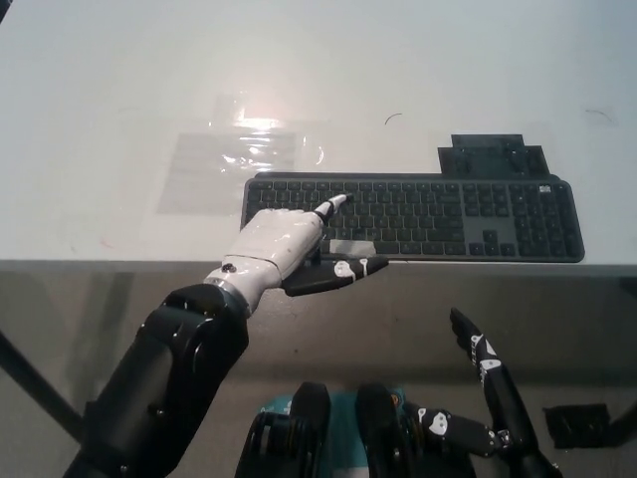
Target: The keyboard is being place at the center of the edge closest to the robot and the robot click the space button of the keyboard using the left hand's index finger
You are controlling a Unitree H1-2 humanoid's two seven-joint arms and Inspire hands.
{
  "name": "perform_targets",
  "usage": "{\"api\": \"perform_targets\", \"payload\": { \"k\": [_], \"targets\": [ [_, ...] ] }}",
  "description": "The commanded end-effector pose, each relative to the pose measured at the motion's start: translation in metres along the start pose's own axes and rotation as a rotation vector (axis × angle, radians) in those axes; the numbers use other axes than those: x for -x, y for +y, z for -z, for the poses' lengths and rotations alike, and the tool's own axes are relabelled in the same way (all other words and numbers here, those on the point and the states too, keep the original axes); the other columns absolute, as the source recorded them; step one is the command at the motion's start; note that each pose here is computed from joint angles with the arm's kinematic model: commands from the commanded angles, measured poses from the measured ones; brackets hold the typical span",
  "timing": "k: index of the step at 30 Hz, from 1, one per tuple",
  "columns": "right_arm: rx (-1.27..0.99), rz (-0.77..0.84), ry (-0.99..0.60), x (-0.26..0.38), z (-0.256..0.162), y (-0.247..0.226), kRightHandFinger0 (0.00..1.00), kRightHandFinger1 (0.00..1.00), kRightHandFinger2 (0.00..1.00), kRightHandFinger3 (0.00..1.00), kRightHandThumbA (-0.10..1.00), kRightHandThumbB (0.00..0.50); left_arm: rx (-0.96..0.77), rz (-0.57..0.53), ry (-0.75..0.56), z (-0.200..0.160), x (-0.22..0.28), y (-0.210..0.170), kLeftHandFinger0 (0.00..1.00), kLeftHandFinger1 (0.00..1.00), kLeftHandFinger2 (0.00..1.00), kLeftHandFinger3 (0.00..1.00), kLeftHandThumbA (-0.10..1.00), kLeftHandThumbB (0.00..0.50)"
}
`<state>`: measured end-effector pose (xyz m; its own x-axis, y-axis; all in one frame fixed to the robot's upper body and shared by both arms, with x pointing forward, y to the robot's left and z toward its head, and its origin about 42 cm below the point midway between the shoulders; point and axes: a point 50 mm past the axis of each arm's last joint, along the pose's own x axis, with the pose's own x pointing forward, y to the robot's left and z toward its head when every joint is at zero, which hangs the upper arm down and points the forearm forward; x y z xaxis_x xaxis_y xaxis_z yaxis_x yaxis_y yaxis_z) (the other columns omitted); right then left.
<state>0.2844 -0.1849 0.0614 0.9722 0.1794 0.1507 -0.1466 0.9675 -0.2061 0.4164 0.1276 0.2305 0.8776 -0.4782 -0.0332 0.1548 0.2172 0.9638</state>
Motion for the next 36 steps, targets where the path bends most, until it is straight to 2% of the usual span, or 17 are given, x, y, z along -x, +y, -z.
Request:
{"api": "perform_targets", "payload": {
  "k": [1,4,9,13,14,15,19,20,25,26,29,31,32,33,34,35,36],
  "targets": [
    [0.001,0.011,-0.091,-0.011,-0.016,-0.004,1.00,1.00,1.00,1.00,1.00,0.358,-0.011,-0.004,0.012,-0.005,-0.007,0.008,0.07,0.38,0.44,1.00,1.00,0.439],
    [0.005,0.012,-0.091,-0.011,-0.016,-0.005,1.00,1.00,1.00,1.00,1.00,0.358,-0.002,0.017,0.010,-0.007,-0.006,0.002,0.08,0.42,0.49,1.00,1.00,0.420],
    [0.003,0.014,-0.091,-0.012,-0.018,-0.004,1.00,1.00,1.00,1.00,1.00,0.359,0.003,0.052,0.005,-0.013,-0.004,-0.009,0.12,0.44,0.53,1.00,1.00,0.456],
    [0.001,0.014,-0.089,-0.012,-0.018,-0.004,1.00,1.00,1.00,1.00,1.00,0.365,0.014,0.091,0.015,-0.014,-0.003,-0.022,0.10,0.42,0.51,1.00,1.00,0.435],
    [0.003,0.014,-0.088,-0.011,-0.018,-0.005,1.00,1.00,1.00,1.00,1.00,0.364,0.014,0.098,0.017,-0.014,-0.004,-0.024,0.14,0.46,0.53,1.00,1.00,0.405],
    [0.005,0.012,-0.091,-0.011,-0.018,-0.005,1.00,1.00,1.00,1.00,1.00,0.361,0.018,0.112,0.030,-0.012,-0.005,-0.027,0.10,0.41,0.50,1.00,1.00,0.429],
    [0.005,0.013,-0.098,-0.012,-0.017,-0.004,1.00,1.00,1.00,1.00,1.00,0.352,0.003,0.174,0.092,0.004,-0.016,-0.041,0.17,0.46,0.56,1.00,1.00,0.440],
    [0.006,0.012,-0.100,-0.013,-0.017,-0.004,1.00,1.00,1.00,1.00,1.00,0.345,0.000,0.180,0.098,0.006,-0.018,-0.043,0.18,0.45,0.52,1.00,1.00,0.439],
    [0.003,0.012,-0.098,-0.014,-0.018,-0.004,1.00,1.00,1.00,1.00,1.00,0.341,0.005,0.242,0.136,0.020,-0.027,-0.061,0.11,0.36,0.33,1.00,1.00,0.452],
    [0.006,0.011,-0.097,-0.013,-0.018,-0.004,1.00,1.00,1.00,1.00,1.00,0.346,0.016,0.246,0.146,0.025,-0.028,-0.066,0.07,0.32,0.29,1.00,1.00,0.435],
    [0.005,0.013,-0.097,-0.012,-0.017,-0.004,1.00,1.00,1.00,1.00,1.00,0.350,0.016,0.262,0.190,0.046,-0.035,-0.071,0.09,0.32,0.30,1.00,1.00,0.408],
    [-0.001,0.014,-0.097,-0.012,-0.018,-0.004,1.00,1.00,1.00,1.00,1.00,0.357,0.022,0.263,0.215,0.056,-0.039,-0.072,0.06,0.29,0.25,1.00,1.00,0.404],
    [-0.003,0.011,-0.107,-0.014,-0.018,-0.004,1.00,1.00,1.00,1.00,1.00,0.348,0.001,0.274,0.237,0.064,-0.043,-0.072,0.14,0.38,0.34,1.00,1.00,0.433],
    [-0.002,0.011,-0.109,-0.015,-0.019,-0.004,1.00,1.00,1.00,1.00,1.00,0.346,-0.003,0.275,0.241,0.065,-0.044,-0.072,0.16,0.39,0.33,1.00,1.00,0.447],
    [0.000,0.010,-0.111,-0.017,-0.020,-0.004,1.00,1.00,1.00,1.00,1.00,0.344,-0.016,0.290,0.247,0.065,-0.045,-0.074,0.38,0.52,0.52,1.00,1.00,0.462],
    [0.000,0.009,-0.111,-0.018,-0.020,-0.004,1.00,1.00,1.00,1.00,1.00,0.342,-0.013,0.294,0.247,0.064,-0.043,-0.075,0.32,0.40,0.47,1.00,1.00,0.452],
    [0.000,0.009,-0.110,-0.018,-0.020,-0.004,1.00,1.00,1.00,1.00,1.00,0.342,-0.011,0.298,0.247,0.063,-0.042,-0.077,0.27,0.36,0.46,1.00,1.00,0.450]
  ]
}}
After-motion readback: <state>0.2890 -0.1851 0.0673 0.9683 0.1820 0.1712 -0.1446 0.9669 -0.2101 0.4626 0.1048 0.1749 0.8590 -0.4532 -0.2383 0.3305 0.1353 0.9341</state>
